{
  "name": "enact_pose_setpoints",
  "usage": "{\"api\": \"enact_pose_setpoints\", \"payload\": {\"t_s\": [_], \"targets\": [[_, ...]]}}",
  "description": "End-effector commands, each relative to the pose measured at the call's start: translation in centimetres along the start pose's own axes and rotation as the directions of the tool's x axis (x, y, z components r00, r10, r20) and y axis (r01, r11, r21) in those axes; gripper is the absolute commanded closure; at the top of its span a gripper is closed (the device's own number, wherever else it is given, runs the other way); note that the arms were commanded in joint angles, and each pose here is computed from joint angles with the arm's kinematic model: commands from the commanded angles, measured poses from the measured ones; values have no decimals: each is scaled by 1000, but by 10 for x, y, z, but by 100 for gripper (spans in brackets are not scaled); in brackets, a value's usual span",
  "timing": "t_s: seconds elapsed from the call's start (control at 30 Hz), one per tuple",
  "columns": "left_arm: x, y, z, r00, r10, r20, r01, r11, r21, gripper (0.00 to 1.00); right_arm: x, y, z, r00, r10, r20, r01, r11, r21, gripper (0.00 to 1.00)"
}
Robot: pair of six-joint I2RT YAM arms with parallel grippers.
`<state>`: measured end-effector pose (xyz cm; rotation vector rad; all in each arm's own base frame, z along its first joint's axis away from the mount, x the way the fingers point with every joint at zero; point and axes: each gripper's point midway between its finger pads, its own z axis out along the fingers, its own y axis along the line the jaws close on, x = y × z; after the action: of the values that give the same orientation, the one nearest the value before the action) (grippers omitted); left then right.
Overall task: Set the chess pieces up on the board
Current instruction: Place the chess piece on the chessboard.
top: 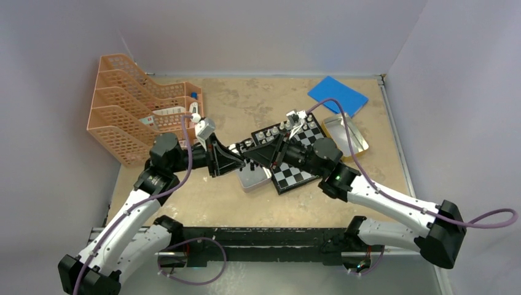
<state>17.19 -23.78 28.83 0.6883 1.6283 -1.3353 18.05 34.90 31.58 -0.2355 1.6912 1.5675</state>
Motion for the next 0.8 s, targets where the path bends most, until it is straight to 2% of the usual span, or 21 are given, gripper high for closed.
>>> {"api": "enact_pose_setpoints", "payload": {"t_s": [0.0,0.1,0.17,0.37,0.6,0.77], "targets": [[3,-14,-3,990,97,-100,-87,991,98,100,-19,38,-11,974,-220,-49,216,974,-69,62],[8,-19,-2,984,99,-147,-77,985,151,100,-21,36,-14,956,-270,-114,269,963,-22,57],[11,-21,-2,982,96,-161,-68,982,174,100,-22,34,-13,945,-291,-149,295,955,4,57],[15,-25,-3,982,91,-168,-54,976,213,100,-13,16,-6,923,-290,-252,316,946,69,64],[18,-25,-4,980,96,-174,-57,974,219,100,14,17,-3,885,-289,-365,297,954,-34,61],[19,-25,-3,979,98,-177,-56,972,228,100,28,10,-1,865,-284,-414,284,957,-63,65]]}}
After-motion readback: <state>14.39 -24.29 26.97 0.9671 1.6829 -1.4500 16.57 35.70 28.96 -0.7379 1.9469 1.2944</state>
